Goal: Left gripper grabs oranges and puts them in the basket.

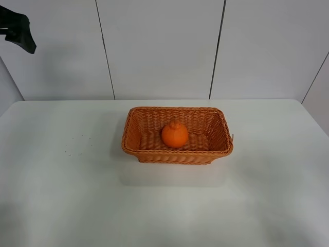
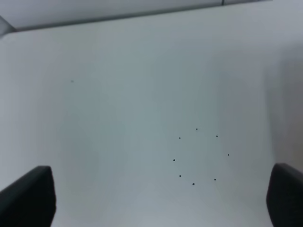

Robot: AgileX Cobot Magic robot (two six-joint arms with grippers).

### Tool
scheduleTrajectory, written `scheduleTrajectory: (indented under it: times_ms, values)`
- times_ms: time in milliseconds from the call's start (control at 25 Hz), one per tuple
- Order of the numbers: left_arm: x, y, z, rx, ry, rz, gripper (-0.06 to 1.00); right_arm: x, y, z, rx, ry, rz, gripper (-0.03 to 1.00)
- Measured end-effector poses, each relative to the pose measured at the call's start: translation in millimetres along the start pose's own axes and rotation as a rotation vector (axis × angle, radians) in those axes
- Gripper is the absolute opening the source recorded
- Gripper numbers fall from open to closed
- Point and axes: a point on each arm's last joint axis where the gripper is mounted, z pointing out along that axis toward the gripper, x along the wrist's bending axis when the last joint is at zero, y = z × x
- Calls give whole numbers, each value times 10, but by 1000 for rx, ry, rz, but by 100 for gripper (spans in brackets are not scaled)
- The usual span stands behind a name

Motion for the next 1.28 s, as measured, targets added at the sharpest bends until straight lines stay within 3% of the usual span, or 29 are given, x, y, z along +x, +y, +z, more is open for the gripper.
scheduleTrajectory:
  times_ms: [320,520,1280]
  values:
    - [50,-455,-738,-168,24,-13,99,0,0,0,0,0,0,69]
    - [36,-878,-1003,-227,25,-54,99,0,0,0,0,0,0,69]
    - [-19,-2101,-1525,-402,43,-148,99,0,0,0,0,0,0,69]
